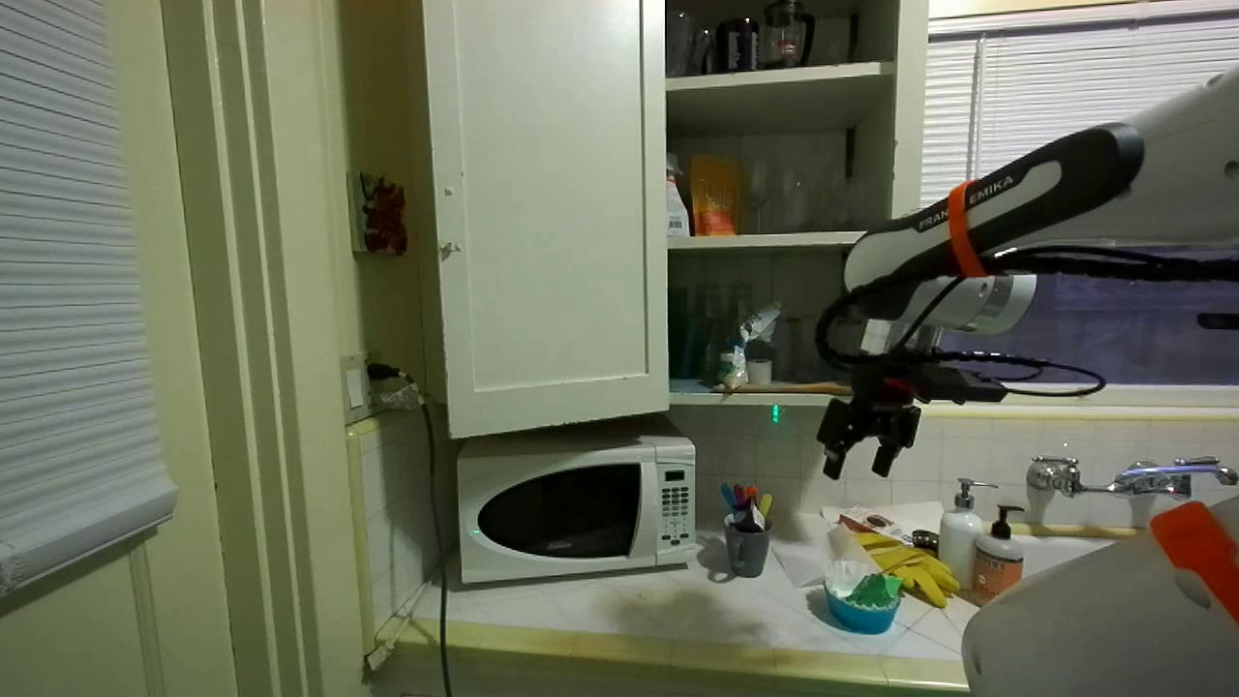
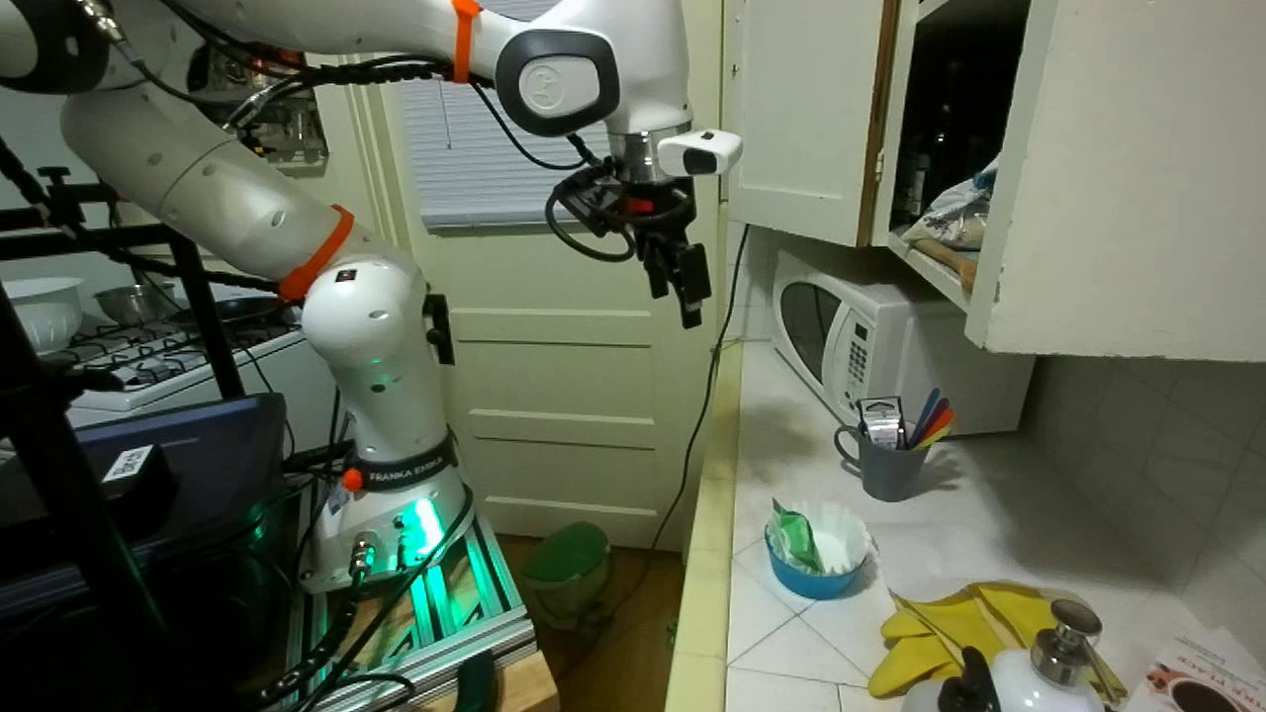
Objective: Move the orange packet to the bottom shelf
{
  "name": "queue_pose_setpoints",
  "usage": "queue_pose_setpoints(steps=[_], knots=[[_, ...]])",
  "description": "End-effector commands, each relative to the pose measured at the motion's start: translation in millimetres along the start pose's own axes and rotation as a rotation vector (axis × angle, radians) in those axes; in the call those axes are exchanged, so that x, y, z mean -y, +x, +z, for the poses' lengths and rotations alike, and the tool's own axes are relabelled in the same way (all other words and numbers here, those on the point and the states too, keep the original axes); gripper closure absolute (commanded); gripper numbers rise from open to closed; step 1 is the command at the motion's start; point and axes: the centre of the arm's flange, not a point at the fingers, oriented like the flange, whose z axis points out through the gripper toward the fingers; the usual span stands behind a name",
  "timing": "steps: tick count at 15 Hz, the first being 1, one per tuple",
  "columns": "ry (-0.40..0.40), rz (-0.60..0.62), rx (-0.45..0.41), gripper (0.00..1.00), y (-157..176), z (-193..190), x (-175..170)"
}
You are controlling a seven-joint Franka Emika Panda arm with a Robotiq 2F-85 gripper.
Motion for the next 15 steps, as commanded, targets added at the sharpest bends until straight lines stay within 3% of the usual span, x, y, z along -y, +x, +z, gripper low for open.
queue_pose_setpoints(steps=[1, 7, 11, 12, 13, 15], knots=[[-0.056, 0.073, -0.153, 0.0, 16, -36, -4], [-0.147, 0.177, -0.51, 0.0, 69, -134, 15], [-0.254, 0.208, -0.743, 0.0, 79, -211, 23], [-0.289, 0.214, -0.767, 0.0, 74, -221, 21], [-0.224, 0.176, -0.726, 0.0, 73, -205, 25], [-0.261, 0.19, -0.757, 0.0, 71, -222, 22]])
